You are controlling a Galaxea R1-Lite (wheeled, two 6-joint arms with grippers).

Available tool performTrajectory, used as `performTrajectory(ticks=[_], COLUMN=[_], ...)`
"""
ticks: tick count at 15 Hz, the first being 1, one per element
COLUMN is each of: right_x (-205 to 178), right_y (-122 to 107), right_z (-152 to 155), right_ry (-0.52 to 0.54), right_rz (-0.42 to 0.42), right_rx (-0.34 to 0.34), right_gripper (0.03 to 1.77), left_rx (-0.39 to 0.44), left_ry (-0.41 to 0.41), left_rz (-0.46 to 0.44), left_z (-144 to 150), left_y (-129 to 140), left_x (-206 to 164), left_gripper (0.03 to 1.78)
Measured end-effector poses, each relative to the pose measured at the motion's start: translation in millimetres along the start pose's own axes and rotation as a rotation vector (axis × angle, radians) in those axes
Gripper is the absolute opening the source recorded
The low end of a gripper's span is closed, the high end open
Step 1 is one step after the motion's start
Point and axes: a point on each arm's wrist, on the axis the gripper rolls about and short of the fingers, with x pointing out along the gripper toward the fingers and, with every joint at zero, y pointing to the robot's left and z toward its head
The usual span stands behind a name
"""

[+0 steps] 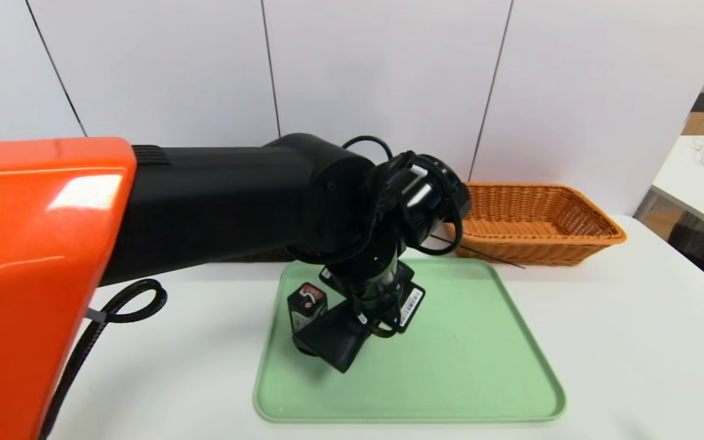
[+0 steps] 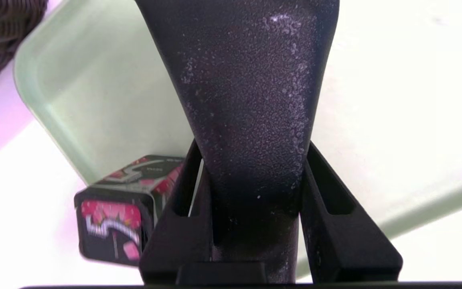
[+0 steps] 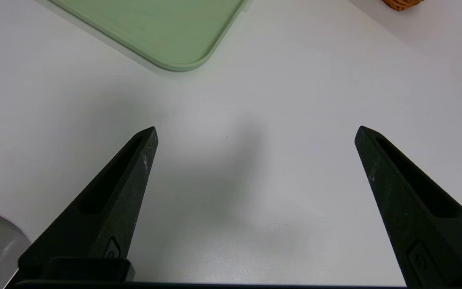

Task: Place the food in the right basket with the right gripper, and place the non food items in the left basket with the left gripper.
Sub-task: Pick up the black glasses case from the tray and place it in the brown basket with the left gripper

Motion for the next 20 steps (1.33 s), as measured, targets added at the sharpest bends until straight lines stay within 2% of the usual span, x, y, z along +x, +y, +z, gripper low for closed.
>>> performTrajectory(ticks=[5, 10, 14, 18, 20], right_x=[0, -1, -1, -1, -1], right_y=[0, 0, 0, 0, 0], right_z=[0, -2, -1, -1, -2], right_ry=[-0.001, -0.006, -0.007, -0.008, -0.007], right_rz=[-0.002, -0.002, -0.001, 0.001, 0.001], right_rx=[0.002, 0.003, -0.004, -0.006, -0.006], right_gripper=[1.69, 1.69, 1.69, 1.69, 1.69], left_rx=[0.099, 0.226, 0.313, 0.345, 0.385], left_ry=[-0.112, -0.267, -0.421, -0.475, -0.493], left_rz=[-0.009, 0.002, 0.075, 0.174, 0.191], left_z=[-1, 2, 9, 9, 8], left_y=[-15, -3, 28, 74, 95], left_x=[-45, -95, -134, -157, -166], left_gripper=[0.6, 0.6, 0.6, 0.59, 0.59])
